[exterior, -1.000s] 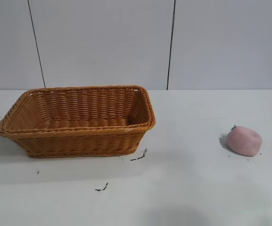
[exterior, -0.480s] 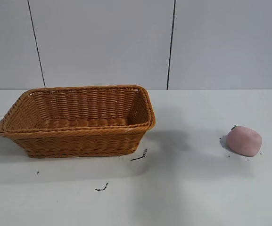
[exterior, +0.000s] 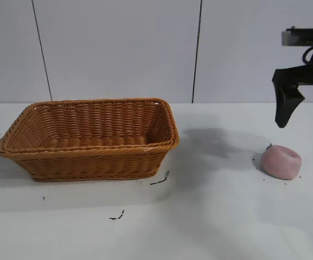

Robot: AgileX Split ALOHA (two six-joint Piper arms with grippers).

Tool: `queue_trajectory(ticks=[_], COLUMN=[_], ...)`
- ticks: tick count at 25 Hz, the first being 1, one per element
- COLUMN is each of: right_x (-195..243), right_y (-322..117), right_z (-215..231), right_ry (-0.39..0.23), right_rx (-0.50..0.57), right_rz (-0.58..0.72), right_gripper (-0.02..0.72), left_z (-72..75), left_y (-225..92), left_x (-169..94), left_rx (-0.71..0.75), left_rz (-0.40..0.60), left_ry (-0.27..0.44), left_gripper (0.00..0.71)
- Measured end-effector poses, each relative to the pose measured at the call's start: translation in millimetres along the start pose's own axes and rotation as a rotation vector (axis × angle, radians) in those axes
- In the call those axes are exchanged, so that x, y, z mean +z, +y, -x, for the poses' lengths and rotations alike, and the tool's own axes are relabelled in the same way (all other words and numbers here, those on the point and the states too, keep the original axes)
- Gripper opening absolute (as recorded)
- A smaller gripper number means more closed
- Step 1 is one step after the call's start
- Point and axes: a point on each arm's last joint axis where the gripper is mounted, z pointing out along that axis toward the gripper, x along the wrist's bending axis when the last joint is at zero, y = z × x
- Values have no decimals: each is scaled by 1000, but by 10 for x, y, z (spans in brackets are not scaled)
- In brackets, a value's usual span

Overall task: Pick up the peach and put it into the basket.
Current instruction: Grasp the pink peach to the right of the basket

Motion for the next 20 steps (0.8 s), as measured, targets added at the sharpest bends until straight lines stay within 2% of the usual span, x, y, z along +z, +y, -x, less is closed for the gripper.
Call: queue_trajectory(ticks=[6, 15, 17, 20], right_x=[295, 371, 372, 372], right_y=[58, 103, 89, 64], right_z=[8, -1, -3, -7], right_ry=[0, 14, 16, 20], right_rx=[-1, 16, 16, 15], right_rz=[32, 49, 34, 6], right_gripper=[689, 688, 638, 433], left_z=[0, 0, 0, 0], left_y=[0, 0, 0, 0], left_x=[0, 0, 0, 0], left_rx=[0, 0, 0, 0], left_rz=[0, 0, 0, 0], left_ry=[0, 0, 0, 0], left_gripper=[692, 692, 692, 692])
